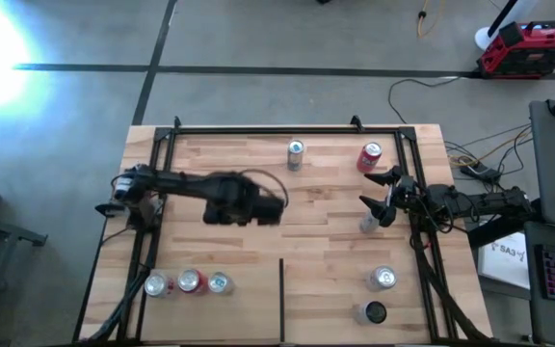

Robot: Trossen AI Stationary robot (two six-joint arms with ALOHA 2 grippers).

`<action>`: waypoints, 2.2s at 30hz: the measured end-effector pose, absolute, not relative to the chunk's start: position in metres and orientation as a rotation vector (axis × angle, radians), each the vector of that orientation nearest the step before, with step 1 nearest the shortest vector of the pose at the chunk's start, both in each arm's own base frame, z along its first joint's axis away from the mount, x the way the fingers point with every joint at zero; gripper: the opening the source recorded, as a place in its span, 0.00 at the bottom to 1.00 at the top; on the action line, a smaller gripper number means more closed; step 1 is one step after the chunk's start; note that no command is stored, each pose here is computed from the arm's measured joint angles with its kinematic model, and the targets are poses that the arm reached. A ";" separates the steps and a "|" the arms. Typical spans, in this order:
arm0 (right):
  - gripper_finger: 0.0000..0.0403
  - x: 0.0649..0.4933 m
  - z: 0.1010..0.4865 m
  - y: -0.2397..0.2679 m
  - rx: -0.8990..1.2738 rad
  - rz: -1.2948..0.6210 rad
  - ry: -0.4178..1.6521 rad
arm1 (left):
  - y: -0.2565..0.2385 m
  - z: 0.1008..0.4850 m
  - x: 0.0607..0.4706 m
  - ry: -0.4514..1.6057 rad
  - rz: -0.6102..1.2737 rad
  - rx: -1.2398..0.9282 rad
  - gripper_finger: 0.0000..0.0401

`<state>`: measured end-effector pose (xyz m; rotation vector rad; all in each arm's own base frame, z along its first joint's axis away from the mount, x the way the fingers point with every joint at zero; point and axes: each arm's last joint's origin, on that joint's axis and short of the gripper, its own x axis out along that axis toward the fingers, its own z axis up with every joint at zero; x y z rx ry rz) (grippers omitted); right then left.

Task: Place canned beverage on shelf
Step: Adjust the soda cans on the shelf

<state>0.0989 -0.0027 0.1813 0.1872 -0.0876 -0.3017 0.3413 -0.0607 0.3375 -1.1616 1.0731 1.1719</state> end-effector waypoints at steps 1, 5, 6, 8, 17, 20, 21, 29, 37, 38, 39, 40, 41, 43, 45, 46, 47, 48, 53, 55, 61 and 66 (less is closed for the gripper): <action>0.95 0.099 0.181 -0.003 0.187 -0.302 -0.088 | -0.069 0.338 0.340 1.079 1.165 -1.166 0.64; 0.95 0.099 0.181 -0.003 0.187 -0.302 -0.088 | -0.102 0.340 0.330 1.084 1.141 -1.171 0.55; 0.95 0.099 0.181 -0.003 0.188 -0.302 -0.088 | -0.110 0.340 0.327 1.083 1.139 -1.176 0.54; 0.95 0.099 0.181 -0.003 0.188 -0.302 -0.088 | -0.124 0.340 0.322 1.076 1.146 -1.199 0.51; 0.95 0.099 0.181 -0.003 0.188 -0.302 -0.088 | -0.161 0.342 0.303 1.065 1.139 -1.226 0.55; 0.95 0.099 0.181 -0.003 0.187 -0.302 -0.087 | -0.167 0.342 0.300 1.069 1.133 -1.224 0.59; 0.95 0.099 0.181 -0.003 0.188 -0.302 -0.088 | -0.168 0.342 0.299 1.072 1.131 -1.223 0.60; 0.95 0.099 0.181 -0.003 0.187 -0.302 -0.088 | -0.178 0.332 0.292 1.109 1.166 -1.214 0.73; 0.95 0.099 0.181 -0.003 0.187 -0.302 -0.088 | -0.188 0.328 0.286 1.107 1.188 -1.212 0.86; 0.95 0.099 0.181 -0.003 0.187 -0.302 -0.088 | -0.189 0.327 0.285 1.106 1.189 -1.213 0.87; 0.95 0.099 0.181 -0.003 0.188 -0.302 -0.088 | -0.189 0.327 0.285 1.104 1.191 -1.211 0.87; 0.95 0.099 0.181 -0.003 0.188 -0.302 -0.088 | -0.190 0.326 0.285 1.103 1.194 -1.210 0.88; 0.95 0.099 0.181 -0.003 0.188 -0.302 -0.088 | -0.190 0.326 0.285 1.102 1.196 -1.210 0.88; 0.95 0.099 0.181 -0.003 0.187 -0.302 -0.088 | -0.190 0.326 0.284 1.103 1.196 -1.208 0.89; 0.95 0.099 0.181 -0.003 0.188 -0.302 -0.088 | -0.191 0.325 0.284 1.104 1.196 -1.205 0.89; 0.95 0.099 0.181 -0.003 0.188 -0.302 -0.088 | -0.191 0.325 0.283 1.105 1.194 -1.204 0.89; 0.95 0.099 0.181 -0.003 0.187 -0.302 -0.088 | -0.191 0.325 0.283 1.105 1.194 -1.204 0.89; 0.95 0.099 0.181 -0.003 0.188 -0.302 -0.088 | -0.192 0.325 0.283 1.105 1.193 -1.203 0.89; 0.95 0.099 0.181 -0.003 0.188 -0.302 -0.088 | -0.190 0.331 0.278 1.112 1.156 -1.192 0.89; 0.95 0.099 0.181 -0.003 0.188 -0.302 -0.088 | -0.187 0.337 0.274 1.098 1.140 -1.203 0.89; 0.95 0.099 0.181 -0.003 0.187 -0.302 -0.088 | -0.178 0.356 0.260 1.077 1.093 -1.253 0.89; 0.95 0.099 0.181 -0.003 0.187 -0.302 -0.088 | -0.170 0.358 0.241 1.094 1.135 -1.310 0.88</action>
